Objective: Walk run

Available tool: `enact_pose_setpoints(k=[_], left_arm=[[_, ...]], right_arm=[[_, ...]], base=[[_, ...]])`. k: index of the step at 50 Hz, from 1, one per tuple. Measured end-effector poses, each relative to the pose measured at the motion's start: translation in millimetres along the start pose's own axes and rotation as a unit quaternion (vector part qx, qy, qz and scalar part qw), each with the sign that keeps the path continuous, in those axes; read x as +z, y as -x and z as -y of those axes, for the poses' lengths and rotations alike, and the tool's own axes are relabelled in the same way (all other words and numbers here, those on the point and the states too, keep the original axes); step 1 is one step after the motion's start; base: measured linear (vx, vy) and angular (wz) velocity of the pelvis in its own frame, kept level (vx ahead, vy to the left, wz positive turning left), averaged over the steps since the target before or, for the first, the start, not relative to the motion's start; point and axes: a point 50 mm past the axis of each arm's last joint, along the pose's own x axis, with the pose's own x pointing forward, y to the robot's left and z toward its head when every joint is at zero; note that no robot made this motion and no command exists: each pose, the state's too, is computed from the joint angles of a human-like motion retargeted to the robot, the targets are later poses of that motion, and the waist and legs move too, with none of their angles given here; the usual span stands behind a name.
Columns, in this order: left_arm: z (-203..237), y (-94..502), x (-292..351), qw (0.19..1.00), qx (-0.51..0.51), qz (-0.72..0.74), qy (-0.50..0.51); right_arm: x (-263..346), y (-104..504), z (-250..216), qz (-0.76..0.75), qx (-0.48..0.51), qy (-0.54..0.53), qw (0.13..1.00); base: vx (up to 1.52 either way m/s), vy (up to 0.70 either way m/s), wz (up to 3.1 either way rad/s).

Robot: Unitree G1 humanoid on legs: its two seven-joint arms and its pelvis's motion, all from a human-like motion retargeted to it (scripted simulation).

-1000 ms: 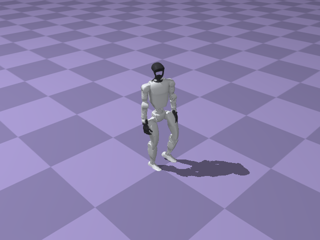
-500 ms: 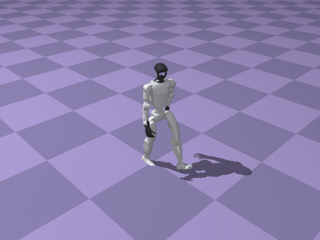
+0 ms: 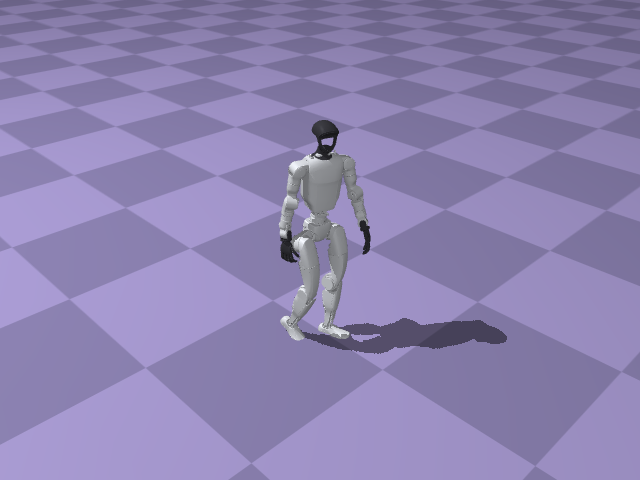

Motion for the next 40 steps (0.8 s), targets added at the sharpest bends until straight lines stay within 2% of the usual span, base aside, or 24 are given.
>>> enact_pose_setpoints(k=[5,11,20,25,32,40], left_arm=[[-35,-4,44,0.995,0.031,0.096,-0.007],[-53,-3,62,0.989,0.061,0.133,-0.034],[-27,-5,52,0.992,0.015,0.12,-0.031],[13,-1,20,0.998,-0.017,0.064,0.008],[61,18,-42,0.995,-0.058,-0.054,0.065],[101,46,-87,0.983,-0.105,-0.149,0.021]], right_arm=[[-29,10,-15,-0.049,0.021,-0.044,0.998],[-71,27,-32,-0.129,0.058,-0.029,0.99],[-111,52,-52,-0.227,0.057,-0.087,0.968],[-112,53,-51,-0.238,0.049,-0.123,0.962],[-62,22,-17,-0.166,0.048,-0.092,0.981],[57,-12,40,-0.002,0.024,0.036,0.999]], base=[[0.42,0.0,0.57],[0.53,-0.07,0.54],[0.58,-0.17,0.39],[0.72,-0.32,0.25],[0.71,-0.36,-0.39],[0.52,-0.25,-0.06]])
